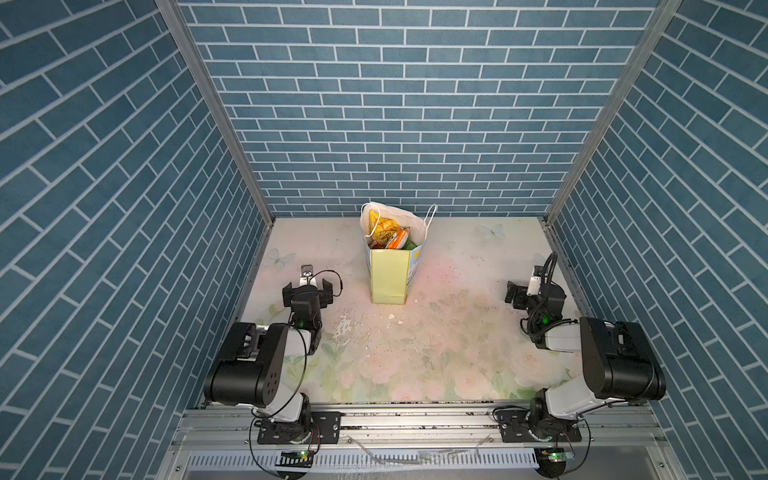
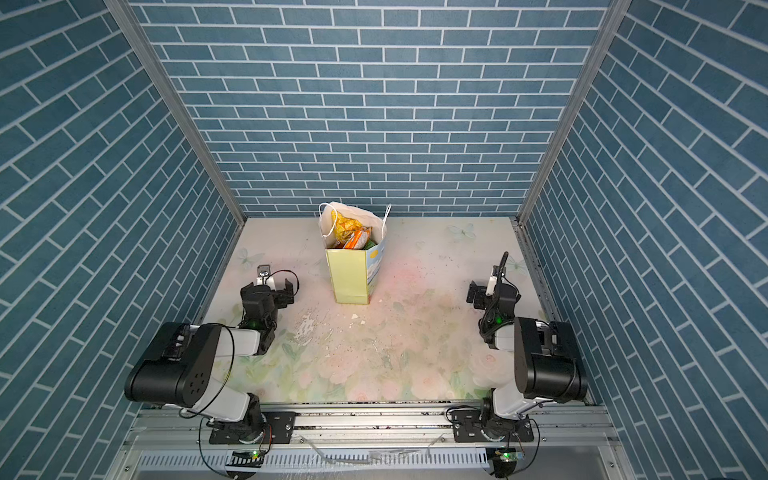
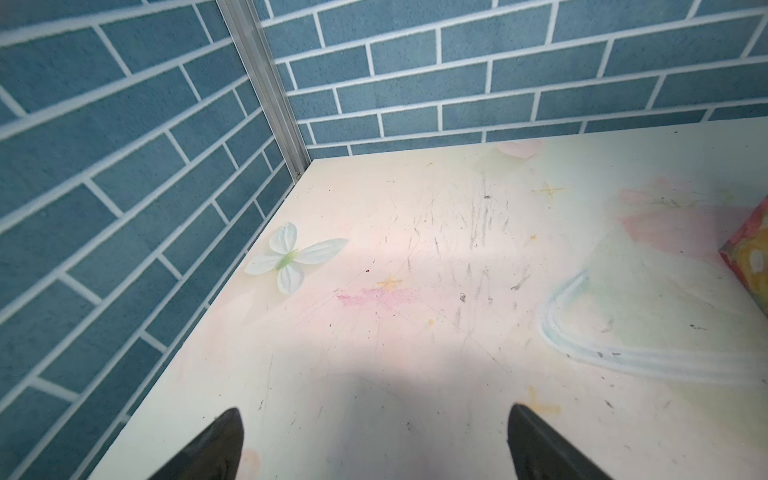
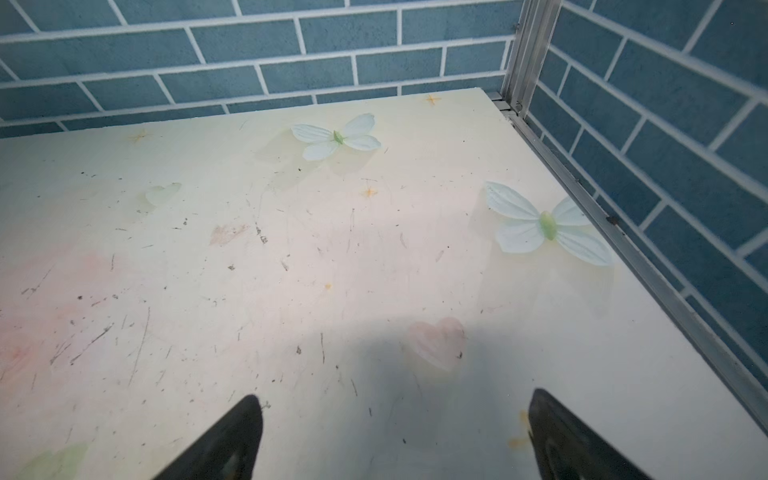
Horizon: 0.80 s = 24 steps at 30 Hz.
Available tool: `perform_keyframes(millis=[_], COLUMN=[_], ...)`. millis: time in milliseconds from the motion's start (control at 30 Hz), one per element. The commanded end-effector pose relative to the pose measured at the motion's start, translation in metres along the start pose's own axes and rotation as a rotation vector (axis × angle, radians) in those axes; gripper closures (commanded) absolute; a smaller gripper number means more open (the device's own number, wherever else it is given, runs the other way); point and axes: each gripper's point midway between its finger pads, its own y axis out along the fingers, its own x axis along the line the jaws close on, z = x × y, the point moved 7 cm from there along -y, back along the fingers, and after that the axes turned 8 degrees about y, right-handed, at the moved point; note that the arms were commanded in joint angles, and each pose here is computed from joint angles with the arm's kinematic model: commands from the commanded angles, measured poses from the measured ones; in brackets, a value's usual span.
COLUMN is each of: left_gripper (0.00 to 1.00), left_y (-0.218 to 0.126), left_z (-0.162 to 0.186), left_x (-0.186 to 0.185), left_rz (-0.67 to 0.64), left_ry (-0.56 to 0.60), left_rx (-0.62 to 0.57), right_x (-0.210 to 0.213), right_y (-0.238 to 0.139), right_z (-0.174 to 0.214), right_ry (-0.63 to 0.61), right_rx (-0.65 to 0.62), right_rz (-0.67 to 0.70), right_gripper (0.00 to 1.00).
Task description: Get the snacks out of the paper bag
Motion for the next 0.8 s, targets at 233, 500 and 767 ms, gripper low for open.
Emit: perform_keyframes(millis=[233,500,767], left_gripper=[0.0,0.0,0.0], left_y=[0.0021,0.0021,0.0031], left_z=[-0.003,-0.0029,-0.0032], left_x=[-0.0007,-0.001,-0.0004], left_rz=[-0.005,-0.002,0.009], left_ry=[-0.006,-0.006,-0.01], left_rx=[-0.004,-0.004,-0.001], right_x=[0.0013,0.0012,0.0009], right_y=[0.0027,0.0028,0.0031], right_z=[-0.008,-0.0081,-0.0077], right_ry=[-0.027,-0.025,-0.026], right_rx=[-0.024,-0.022,-0.021], right_rz=[-0.011,-0.01,-0.008], right_gripper=[0.01,0.01,0.01])
